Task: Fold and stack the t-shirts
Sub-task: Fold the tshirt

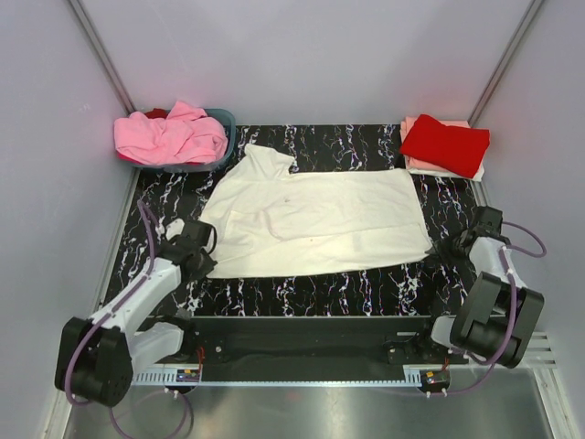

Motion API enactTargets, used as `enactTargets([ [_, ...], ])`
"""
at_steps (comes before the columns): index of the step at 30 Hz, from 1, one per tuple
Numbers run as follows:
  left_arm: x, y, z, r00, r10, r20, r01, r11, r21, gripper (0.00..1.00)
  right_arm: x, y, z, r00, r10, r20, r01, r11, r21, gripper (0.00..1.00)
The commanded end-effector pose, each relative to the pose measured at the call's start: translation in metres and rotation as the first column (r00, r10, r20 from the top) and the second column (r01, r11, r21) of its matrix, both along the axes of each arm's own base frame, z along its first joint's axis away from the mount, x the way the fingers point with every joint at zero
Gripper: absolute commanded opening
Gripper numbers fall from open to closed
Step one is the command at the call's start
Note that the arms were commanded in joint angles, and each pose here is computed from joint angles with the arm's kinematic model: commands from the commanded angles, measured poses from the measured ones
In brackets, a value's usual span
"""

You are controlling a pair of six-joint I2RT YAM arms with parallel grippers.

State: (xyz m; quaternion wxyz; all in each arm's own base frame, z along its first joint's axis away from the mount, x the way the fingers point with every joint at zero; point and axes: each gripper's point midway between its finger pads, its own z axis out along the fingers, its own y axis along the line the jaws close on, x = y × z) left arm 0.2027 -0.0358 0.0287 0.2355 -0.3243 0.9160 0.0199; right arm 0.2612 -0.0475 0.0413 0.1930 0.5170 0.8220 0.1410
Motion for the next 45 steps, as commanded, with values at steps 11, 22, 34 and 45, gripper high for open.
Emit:
enactTargets([
  [11,-0.016,0.010,0.072,0.986,0.101,0.130,-0.096,0.994,-0.047,0.04,-0.048,-0.004,0.033,0.990,-0.131,-0.044,0.129,0.991,-0.041,0.00],
  [22,-0.010,0.012,0.146,0.948,0.046,0.315,-0.030,0.998,-0.056,0.77,-0.035,0.007,0.060,0.988,-0.142,0.055,0.141,0.990,0.029,0.98],
  [34,0.246,-0.081,0.243,0.744,-0.449,0.495,0.421,0.890,0.175,0.79,0.025,0.090,0.109,0.858,0.284,0.427,-0.248,0.959,-0.139,0.97],
  [45,0.381,-0.120,0.123,0.768,-0.576,0.281,0.542,0.817,0.195,0.82,0.021,0.163,0.052,0.736,0.490,0.467,-0.443,0.870,-0.216,0.94],
])
